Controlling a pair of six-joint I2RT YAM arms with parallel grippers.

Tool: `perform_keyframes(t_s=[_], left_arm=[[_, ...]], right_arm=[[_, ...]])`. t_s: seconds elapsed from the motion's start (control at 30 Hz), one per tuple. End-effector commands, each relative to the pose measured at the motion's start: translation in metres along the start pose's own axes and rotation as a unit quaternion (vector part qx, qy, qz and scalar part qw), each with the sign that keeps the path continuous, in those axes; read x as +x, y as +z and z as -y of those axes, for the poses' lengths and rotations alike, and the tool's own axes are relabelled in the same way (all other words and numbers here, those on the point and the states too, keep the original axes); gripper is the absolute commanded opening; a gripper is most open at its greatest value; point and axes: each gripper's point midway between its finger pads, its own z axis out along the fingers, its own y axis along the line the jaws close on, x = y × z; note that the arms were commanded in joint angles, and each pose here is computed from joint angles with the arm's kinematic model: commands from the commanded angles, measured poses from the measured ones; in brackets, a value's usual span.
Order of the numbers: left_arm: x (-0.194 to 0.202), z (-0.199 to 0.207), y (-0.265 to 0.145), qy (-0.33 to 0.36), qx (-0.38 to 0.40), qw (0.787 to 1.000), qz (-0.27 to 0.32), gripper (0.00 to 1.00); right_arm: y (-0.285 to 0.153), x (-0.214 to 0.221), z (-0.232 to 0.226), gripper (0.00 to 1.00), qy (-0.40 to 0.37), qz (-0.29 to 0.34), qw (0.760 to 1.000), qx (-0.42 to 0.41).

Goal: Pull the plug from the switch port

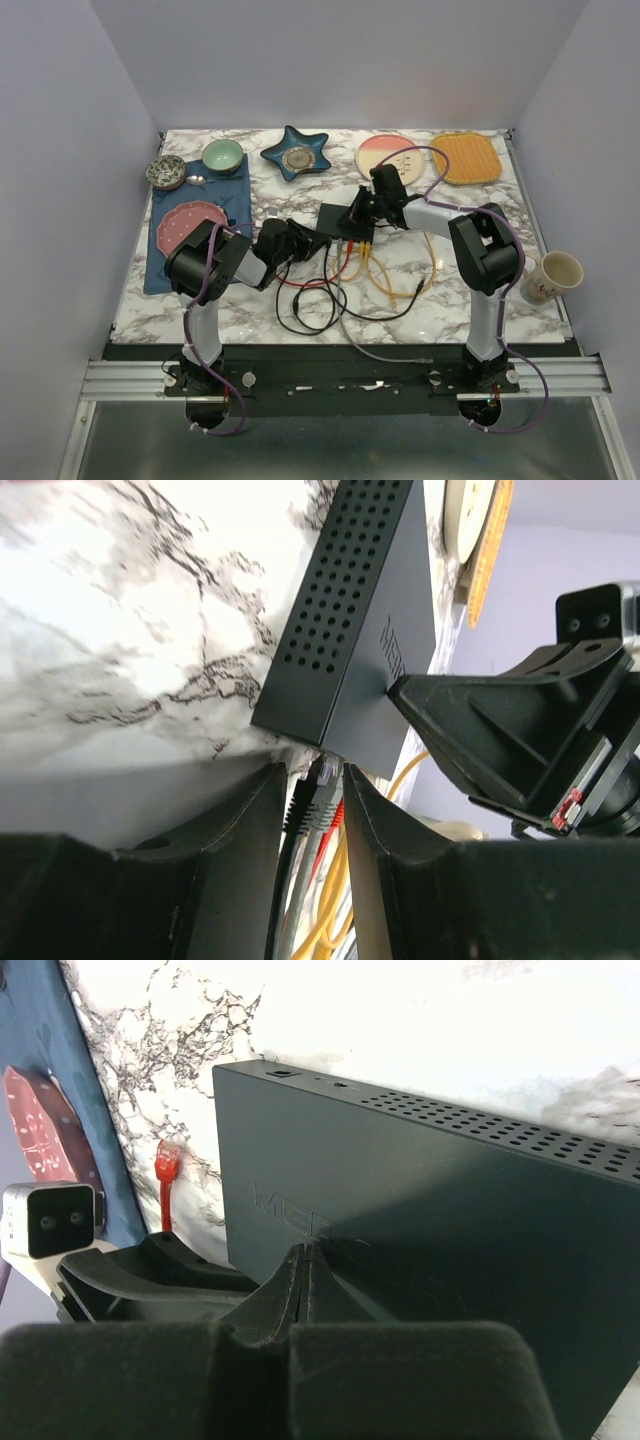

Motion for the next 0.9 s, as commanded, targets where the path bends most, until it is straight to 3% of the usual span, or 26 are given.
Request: perform_keyframes(t_s=[0.0,0.4,0.7,0.87], left_arm=[[-0.012,-0.033,0.004,-0.007,-0.044,0.998,0.033,0.44],[-0.002,-0.036,0.011,-0.002,-0.047,0.999,0.009,0.46],[0.004,-0.041,0.013,0.007,-0.049,0.999,-0.009,0.4],[0.011,-0.046,0.008,0.008,-0.042,0.999,-0.021,0.42]], right_arm=[[0.01,0.016,0.025,0.01,0.016,-0.025,0.999,0.025],[0.012,0.016,0.027,0.01,0.017,-0.026,0.999,0.026],[0.012,0.017,0.028,0.01,0.018,-0.027,0.999,0.027],[0.012,0.016,0.029,0.01,0.02,-0.026,0.999,0.027]])
